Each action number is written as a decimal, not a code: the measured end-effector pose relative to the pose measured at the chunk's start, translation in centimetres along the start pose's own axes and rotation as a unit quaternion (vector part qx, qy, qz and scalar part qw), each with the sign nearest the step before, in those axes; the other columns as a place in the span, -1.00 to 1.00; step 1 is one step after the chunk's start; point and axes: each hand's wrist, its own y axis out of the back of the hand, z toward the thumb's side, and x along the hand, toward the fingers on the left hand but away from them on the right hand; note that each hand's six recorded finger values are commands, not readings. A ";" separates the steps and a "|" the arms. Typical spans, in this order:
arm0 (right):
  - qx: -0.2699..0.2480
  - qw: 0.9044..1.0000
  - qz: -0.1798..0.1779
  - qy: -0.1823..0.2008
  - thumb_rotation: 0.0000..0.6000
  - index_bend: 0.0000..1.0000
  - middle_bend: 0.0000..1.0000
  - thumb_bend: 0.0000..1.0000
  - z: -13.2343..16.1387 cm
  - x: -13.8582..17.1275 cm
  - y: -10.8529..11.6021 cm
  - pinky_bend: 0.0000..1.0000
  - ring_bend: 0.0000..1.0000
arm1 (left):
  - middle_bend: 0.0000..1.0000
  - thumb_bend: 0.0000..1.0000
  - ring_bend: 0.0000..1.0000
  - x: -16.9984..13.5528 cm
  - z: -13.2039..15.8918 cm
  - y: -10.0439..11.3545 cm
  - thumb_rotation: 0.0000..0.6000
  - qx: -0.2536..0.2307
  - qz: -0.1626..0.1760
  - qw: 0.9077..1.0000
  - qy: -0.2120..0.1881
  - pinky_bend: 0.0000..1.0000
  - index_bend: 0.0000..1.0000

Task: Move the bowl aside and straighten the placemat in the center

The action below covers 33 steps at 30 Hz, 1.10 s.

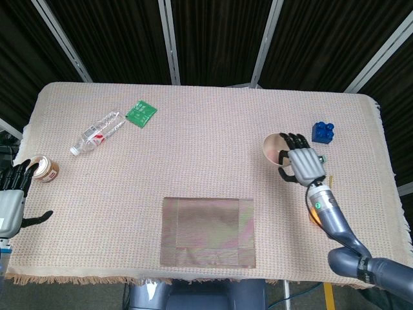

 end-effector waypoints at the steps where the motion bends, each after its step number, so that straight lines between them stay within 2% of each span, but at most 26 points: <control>1: -0.001 1.000 -0.003 -0.009 1.00 0.31 -0.91 -0.14 -1.1 0.5 0.3 -1.00 -1.00 | -1.00 -1.00 -1.00 0.0 0.0 0.0 1.00 0.000 0.000 1.000 -0.001 -1.00 -1.00; 7: 0.009 0.998 -0.007 -0.068 1.00 0.31 -0.91 -0.13 -7.6 2.7 0.6 -1.00 -1.00 | -1.00 -1.00 -1.00 -0.3 0.6 0.0 1.00 -0.002 -0.001 1.000 -0.011 -1.00 -1.00; 12: 0.011 0.994 0.002 -0.106 1.00 0.31 -0.91 -0.13 -12.1 4.4 -0.2 -1.00 -1.00 | -1.00 -1.00 -1.00 -0.6 1.2 0.0 1.00 -0.002 -0.001 1.000 -0.019 -1.00 -1.00; 17: 0.031 0.992 0.025 -0.119 1.00 0.31 -0.91 -0.13 -14.1 5.5 -2.4 -1.00 -1.00 | -1.00 -1.00 -1.00 -0.6 1.4 -0.2 1.00 -0.003 -0.003 1.000 -0.021 -1.00 -1.00; 23: 0.034 0.991 0.046 -0.123 1.00 0.29 -0.91 -0.13 -14.7 6.1 -4.2 -1.00 -1.00 | -1.00 -1.00 -1.00 -0.7 1.2 -0.2 1.00 -0.001 -0.005 1.000 -0.016 -1.00 -1.00; 24: 0.035 0.991 0.048 -0.123 1.00 0.23 -0.92 -0.16 -14.7 6.1 -4.3 -1.00 -1.00 | -1.00 -1.00 -1.00 -0.7 1.1 -0.2 1.00 -0.001 -0.005 1.000 -0.016 -1.00 -1.00; 25: 0.034 0.991 0.049 -0.122 1.00 0.04 -0.94 -0.29 -14.7 6.1 -4.5 -1.00 -1.00 | -1.00 -1.00 -1.00 -0.7 1.1 -0.2 1.00 -0.002 -0.004 1.000 -0.015 -1.00 -1.00; 28: 0.034 0.991 0.052 -0.118 1.00 -0.77 -1.00 -0.91 -14.6 6.1 -4.8 -1.00 -1.00 | -1.00 -1.00 -1.00 -0.7 0.9 0.0 1.00 -0.002 -0.001 1.000 -0.013 -1.00 -1.00; 29: 0.034 0.991 0.052 -0.115 1.00 -0.92 -1.00 -1.00 -14.5 6.1 -4.9 -1.00 -1.00 | -1.00 -1.00 -1.00 -0.7 0.8 0.0 1.00 -0.003 0.000 1.000 -0.012 -1.00 -1.00; 33: 0.027 0.992 0.049 -0.109 1.00 -1.00 -1.00 -1.00 -14.1 6.5 -4.7 -1.00 -1.00 | -1.00 -1.00 -1.00 -0.8 0.6 0.1 1.00 -0.004 0.000 1.000 -0.010 -1.00 -1.00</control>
